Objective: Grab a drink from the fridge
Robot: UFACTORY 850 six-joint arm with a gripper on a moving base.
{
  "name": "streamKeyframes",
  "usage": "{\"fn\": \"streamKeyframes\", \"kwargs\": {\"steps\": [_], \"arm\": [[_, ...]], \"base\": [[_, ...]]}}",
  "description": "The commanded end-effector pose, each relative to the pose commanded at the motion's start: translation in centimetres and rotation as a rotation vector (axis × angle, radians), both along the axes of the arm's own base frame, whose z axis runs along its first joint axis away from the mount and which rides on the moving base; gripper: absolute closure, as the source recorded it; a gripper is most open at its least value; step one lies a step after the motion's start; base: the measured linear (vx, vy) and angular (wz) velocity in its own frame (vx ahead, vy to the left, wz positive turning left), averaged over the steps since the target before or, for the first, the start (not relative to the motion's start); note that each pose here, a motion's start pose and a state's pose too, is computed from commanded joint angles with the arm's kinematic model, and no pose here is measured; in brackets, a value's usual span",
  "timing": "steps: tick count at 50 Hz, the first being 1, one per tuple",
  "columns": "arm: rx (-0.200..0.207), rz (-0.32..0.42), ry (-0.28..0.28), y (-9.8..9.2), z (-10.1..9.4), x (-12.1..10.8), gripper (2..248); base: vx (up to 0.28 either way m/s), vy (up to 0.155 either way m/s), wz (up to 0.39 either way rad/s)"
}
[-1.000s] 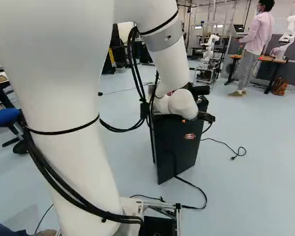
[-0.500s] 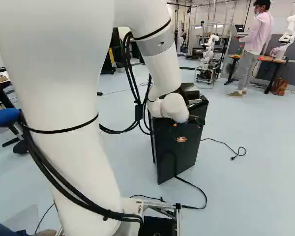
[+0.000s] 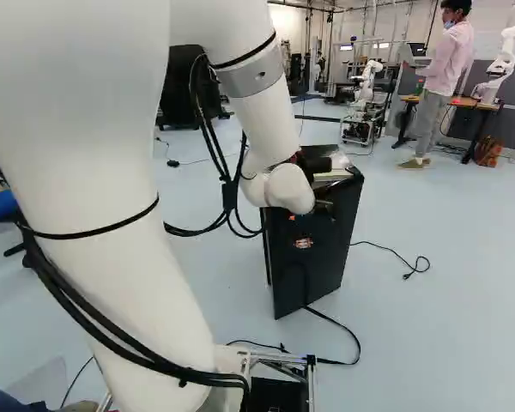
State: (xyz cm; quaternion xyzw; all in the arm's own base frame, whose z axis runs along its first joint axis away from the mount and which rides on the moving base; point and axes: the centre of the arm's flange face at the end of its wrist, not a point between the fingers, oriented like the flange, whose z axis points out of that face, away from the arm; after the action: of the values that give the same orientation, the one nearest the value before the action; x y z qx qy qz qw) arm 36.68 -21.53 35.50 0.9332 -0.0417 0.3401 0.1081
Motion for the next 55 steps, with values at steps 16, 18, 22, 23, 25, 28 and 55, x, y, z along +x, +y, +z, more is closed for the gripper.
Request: {"fn": "streamKeyframes", "kwargs": {"steps": [16,18,22,23,25,28,55], "arm": [[-0.002,0.066,-0.015,2.4,0.1,1.3,3],[-0.002,0.074,-0.016,2.7,0.1,1.5,3],[-0.002,0.091,-0.016,3.2,0.1,2.1,3],[-0.002,0.095,-0.017,3.3,0.1,2.3,3],[-0.003,0.103,-0.017,3.5,0.1,2.6,3],[-0.003,0.114,-0.018,3.8,0.1,3.1,3],[-0.007,0.191,-0.028,5.9,0.0,7.1,3]], "base": [[0.000,0.000,0.000],[0.000,0.000,0.000],[0.000,0.000,0.000],[0.000,0.000,0.000],[0.000,0.000,0.000],[0.000,0.000,0.000],[0.000,0.000,0.000]]}}
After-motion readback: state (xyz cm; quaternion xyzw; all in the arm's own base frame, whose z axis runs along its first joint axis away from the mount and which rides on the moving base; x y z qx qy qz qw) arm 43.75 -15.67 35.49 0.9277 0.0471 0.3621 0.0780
